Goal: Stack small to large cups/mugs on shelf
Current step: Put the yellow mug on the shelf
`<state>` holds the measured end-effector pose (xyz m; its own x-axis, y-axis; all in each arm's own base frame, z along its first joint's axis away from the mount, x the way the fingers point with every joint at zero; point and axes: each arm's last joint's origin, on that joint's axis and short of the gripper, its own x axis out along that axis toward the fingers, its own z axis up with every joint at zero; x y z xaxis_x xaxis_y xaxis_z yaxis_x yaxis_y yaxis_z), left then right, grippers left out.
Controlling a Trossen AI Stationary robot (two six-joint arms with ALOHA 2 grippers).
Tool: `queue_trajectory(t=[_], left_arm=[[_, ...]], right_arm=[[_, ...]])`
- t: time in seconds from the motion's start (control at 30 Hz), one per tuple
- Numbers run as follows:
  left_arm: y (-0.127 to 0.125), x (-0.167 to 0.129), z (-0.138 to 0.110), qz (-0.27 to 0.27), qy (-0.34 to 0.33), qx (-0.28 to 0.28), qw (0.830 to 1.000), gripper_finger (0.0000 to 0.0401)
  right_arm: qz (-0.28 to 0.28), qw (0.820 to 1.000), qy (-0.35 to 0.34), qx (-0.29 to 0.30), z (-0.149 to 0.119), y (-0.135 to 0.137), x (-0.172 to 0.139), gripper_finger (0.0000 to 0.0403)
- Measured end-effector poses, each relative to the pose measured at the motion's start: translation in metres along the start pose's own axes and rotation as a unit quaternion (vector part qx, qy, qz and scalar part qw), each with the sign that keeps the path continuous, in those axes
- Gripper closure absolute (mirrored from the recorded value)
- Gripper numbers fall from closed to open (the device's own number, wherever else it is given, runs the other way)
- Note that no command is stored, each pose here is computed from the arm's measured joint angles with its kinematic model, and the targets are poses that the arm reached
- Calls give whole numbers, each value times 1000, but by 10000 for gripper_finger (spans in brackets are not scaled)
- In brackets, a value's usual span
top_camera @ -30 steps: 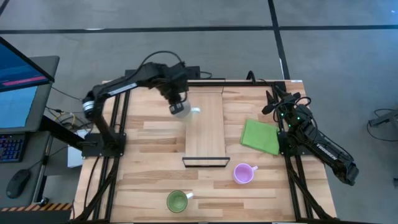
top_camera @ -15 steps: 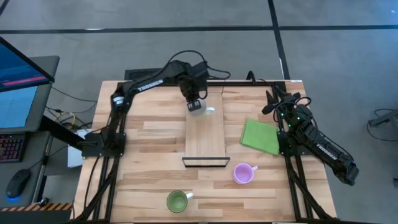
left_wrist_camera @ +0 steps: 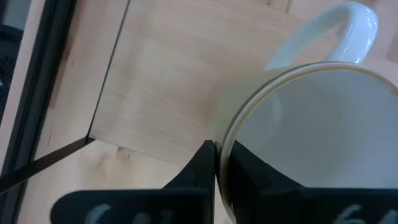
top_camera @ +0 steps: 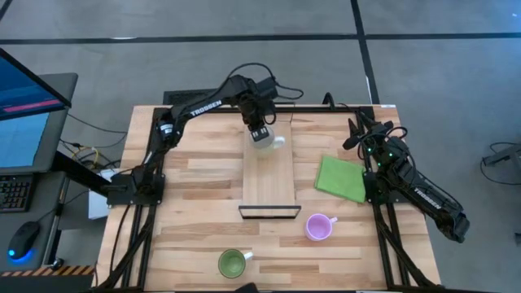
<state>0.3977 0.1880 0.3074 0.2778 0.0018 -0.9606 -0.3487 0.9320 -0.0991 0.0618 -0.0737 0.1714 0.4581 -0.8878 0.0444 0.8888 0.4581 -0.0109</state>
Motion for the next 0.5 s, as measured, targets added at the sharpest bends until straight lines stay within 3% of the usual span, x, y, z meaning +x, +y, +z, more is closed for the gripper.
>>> queue_trajectory(t=[0.5], left_arm=[[4, 7, 5, 2, -10, 1, 1000, 395]], right_arm=[[0, 1000, 0, 0, 0, 0, 0, 135]])
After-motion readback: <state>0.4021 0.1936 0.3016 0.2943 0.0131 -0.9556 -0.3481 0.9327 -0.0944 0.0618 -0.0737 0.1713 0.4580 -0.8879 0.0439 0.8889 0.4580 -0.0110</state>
